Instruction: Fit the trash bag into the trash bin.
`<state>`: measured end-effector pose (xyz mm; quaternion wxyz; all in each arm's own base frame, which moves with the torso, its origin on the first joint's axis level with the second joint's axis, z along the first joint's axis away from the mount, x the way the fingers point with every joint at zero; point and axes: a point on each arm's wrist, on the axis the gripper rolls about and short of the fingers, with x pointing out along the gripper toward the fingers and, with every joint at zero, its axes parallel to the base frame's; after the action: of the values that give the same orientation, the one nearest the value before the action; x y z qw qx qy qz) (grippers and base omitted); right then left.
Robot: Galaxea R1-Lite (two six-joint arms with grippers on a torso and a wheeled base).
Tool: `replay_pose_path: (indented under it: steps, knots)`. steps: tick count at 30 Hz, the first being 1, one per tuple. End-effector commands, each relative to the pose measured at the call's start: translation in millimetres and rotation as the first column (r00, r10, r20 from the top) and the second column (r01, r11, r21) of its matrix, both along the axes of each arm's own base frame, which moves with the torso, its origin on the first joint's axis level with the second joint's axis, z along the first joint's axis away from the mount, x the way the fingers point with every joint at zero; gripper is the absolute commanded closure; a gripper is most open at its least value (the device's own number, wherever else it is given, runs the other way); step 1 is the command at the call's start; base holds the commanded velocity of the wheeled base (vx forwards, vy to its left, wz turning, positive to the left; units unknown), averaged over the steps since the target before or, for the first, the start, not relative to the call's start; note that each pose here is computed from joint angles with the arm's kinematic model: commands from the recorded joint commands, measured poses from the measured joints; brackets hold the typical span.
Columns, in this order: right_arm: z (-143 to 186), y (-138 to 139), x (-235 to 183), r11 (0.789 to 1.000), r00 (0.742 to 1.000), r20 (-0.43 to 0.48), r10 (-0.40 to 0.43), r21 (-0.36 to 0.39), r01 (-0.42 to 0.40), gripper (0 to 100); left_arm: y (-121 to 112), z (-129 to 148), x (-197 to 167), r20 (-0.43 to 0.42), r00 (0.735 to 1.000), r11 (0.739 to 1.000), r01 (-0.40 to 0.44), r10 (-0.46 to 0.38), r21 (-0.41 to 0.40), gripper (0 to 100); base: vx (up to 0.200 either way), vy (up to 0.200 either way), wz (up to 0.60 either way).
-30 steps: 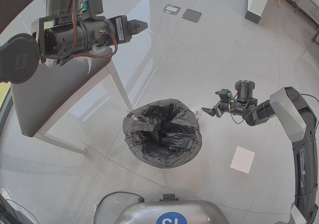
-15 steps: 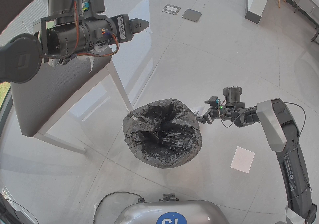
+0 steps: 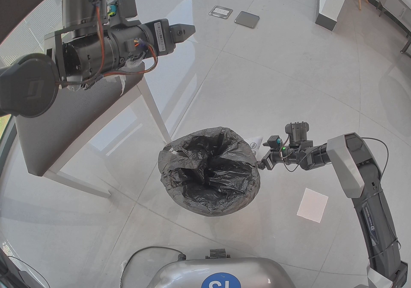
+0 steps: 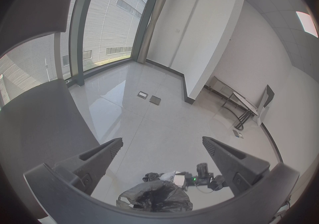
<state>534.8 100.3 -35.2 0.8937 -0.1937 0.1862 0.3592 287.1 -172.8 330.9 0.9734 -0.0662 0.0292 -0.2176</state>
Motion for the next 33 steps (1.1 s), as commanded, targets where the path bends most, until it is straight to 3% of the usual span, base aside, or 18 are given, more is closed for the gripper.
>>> replay_pose_path:
  steps: [1,3,8,15,23,33]
  knots:
    - [92,-8,2,0.999,0.977,0.211,-0.016,0.032,0.009,0,5,-8,-10,-0.028,1.0,1.0,0.003,-0.003,0.018,0,0.0,0.0,0.0]
    - [142,-11,-6,0.999,0.945,0.326,-0.023,0.049,0.007,0,7,-10,-15,-0.042,0.999,1.0,-0.001,0.002,0.027,0,0.0,0.0,0.0]
    - [163,-21,-57,0.999,0.959,0.281,-0.026,0.041,0.015,0,14,-18,-21,-0.076,0.997,0.999,-0.006,0.01,0.048,0,0.0,0.0,0.0]
    - [160,-27,-92,0.999,0.972,0.235,-0.023,0.029,0.017,0,19,-34,-25,-0.081,0.996,0.986,-0.007,0.021,0.168,0,0.029,0.029,0.0]
    - [147,-29,-101,0.999,0.976,0.216,-0.024,0.025,0.019,0,23,-32,-29,-0.073,0.997,0.985,-0.021,0.034,0.172,0,0.2,0.2,0.0]
    - [118,-39,-87,0.999,0.987,0.155,-0.048,0.016,0.046,0,22,-30,-29,-0.059,0.998,0.988,-0.019,0.028,0.154,0,0.0,0.0,0.0]
